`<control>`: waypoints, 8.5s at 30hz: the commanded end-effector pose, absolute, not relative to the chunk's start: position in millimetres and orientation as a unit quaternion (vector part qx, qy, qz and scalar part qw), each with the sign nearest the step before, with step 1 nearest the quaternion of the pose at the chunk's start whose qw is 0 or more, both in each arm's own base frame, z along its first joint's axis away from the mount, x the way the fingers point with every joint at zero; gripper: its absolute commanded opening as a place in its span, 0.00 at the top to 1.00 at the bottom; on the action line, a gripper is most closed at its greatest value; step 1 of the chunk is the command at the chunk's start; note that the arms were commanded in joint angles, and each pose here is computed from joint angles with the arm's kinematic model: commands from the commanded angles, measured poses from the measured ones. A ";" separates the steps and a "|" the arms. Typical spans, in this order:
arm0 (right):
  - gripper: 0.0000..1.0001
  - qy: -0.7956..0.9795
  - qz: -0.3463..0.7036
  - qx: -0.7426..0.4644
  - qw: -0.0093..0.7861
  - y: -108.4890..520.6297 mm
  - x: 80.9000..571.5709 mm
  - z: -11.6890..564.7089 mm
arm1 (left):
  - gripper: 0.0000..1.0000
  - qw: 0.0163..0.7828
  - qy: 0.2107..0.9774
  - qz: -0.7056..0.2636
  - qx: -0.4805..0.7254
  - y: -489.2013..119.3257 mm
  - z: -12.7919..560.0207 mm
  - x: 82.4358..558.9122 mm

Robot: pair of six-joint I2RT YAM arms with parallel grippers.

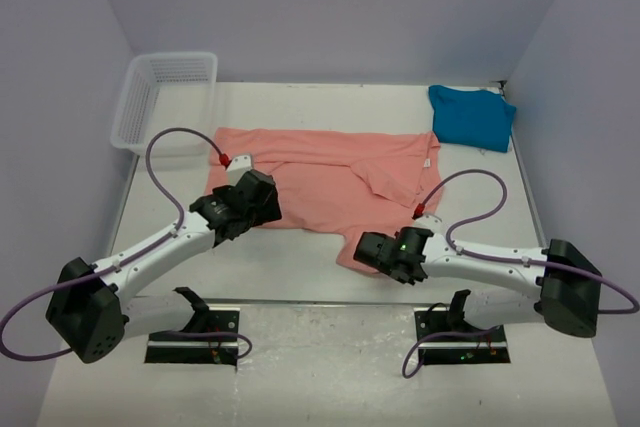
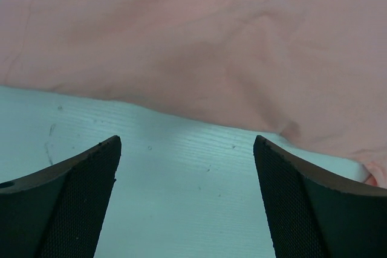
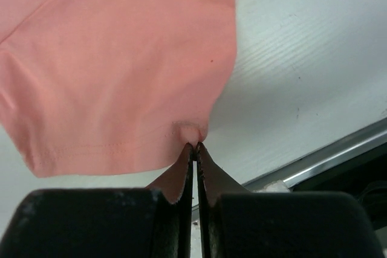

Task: Fold and stack the t-shirts
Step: Grap the side of the flattened tshirt closest away from the robot with both arms, then fold the other side of the tshirt into a rectangle

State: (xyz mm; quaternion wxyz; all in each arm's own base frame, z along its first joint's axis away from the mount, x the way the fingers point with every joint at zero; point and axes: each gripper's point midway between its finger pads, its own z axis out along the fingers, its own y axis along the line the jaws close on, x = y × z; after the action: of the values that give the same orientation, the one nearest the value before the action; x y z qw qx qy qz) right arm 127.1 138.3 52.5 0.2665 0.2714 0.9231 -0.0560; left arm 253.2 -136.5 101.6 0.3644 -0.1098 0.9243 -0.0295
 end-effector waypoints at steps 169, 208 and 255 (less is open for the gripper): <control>1.00 0.838 -0.112 0.205 0.493 29.3 276.3 208.5 | 1.00 0.351 0.861 0.106 -0.353 41.2 128.5 296.4; 1.00 0.887 -0.155 0.161 0.403 40.7 402.7 183.2 | 1.00 0.265 0.901 0.125 -0.320 25.5 83.8 391.2; 0.44 0.914 -0.098 0.127 0.372 39.5 524.6 169.9 | 0.25 0.350 0.913 0.120 -0.171 -71.8 130.1 384.6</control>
State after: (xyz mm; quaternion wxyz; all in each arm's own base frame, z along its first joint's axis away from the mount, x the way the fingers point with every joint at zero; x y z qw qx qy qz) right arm 514.0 37.7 140.6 0.3486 0.1390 0.9202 -0.1116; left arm 379.7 -68.8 121.2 0.3330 -0.1775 0.9164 0.1331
